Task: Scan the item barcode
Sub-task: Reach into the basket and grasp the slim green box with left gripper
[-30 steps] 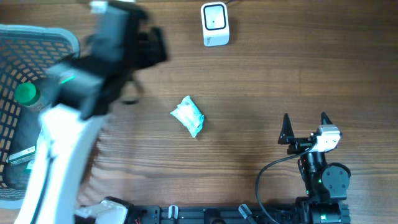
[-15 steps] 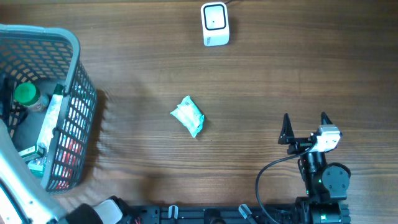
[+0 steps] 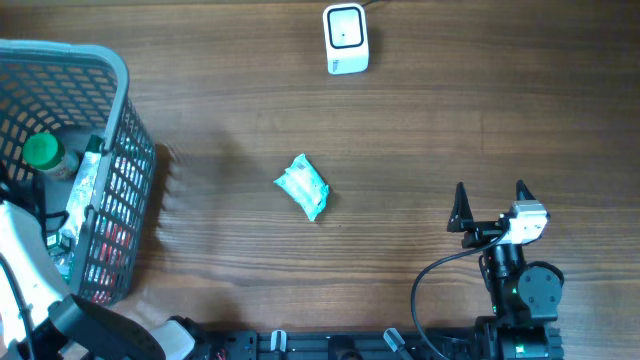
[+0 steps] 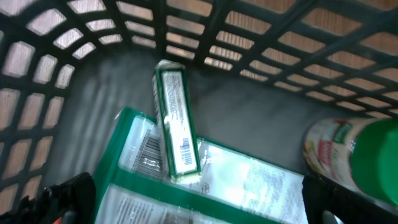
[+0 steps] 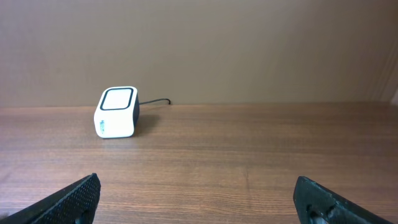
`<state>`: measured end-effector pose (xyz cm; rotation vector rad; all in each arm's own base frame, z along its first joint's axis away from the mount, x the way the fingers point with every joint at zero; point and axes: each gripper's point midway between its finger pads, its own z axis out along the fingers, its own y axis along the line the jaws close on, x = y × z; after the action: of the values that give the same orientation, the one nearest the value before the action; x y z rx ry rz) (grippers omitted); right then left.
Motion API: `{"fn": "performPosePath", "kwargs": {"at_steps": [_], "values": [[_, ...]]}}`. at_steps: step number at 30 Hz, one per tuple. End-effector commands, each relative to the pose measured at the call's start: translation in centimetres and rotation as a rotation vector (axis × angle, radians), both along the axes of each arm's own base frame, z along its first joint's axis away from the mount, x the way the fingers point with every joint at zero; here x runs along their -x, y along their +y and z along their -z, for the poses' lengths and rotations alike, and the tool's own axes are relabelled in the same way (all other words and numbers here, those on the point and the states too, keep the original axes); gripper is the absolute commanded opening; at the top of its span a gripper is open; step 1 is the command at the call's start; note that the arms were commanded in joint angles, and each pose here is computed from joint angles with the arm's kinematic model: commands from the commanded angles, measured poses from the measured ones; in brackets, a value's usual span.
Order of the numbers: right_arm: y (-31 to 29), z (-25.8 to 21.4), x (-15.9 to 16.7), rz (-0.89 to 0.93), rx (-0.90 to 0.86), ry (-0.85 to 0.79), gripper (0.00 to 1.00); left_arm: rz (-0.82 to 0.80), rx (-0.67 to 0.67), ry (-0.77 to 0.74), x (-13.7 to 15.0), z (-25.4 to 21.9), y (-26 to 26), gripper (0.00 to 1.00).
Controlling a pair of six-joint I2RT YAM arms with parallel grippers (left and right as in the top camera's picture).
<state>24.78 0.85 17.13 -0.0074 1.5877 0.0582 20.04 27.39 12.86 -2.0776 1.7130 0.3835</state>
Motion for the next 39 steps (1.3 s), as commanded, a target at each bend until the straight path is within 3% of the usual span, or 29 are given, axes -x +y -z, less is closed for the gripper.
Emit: {"fn": "performPosePath", "kwargs": {"at_steps": [1,6,18,27,34,39], "values": [[0.0,-0.1,0.0,0.004,-0.009,-0.002,1.0,0.058,-0.027,0.067,0.9,2.2,0.2,1.0],[0.0,-0.1,0.0,0.004,-0.009,-0.002,1.0,0.043,-0.06,0.135,1.9,3.1,0.9,1.0],[0.0,-0.1,0.0,0.004,-0.009,-0.002,1.0,0.01,0.049,0.227,2.9,8.8,2.0,0.98],[0.0,-0.1,0.0,0.004,-0.009,-0.002,1.0,0.009,0.03,0.206,2.5,8.6,2.4,0.53],[0.0,-0.1,0.0,0.003,-0.009,-0.002,1.0,0.007,0.013,0.19,2.1,8.5,2.8,0.52],[0.0,-0.1,0.0,0.004,-0.009,-0.002,1.0,0.007,0.01,0.188,2.1,8.5,2.9,0.36]]}}
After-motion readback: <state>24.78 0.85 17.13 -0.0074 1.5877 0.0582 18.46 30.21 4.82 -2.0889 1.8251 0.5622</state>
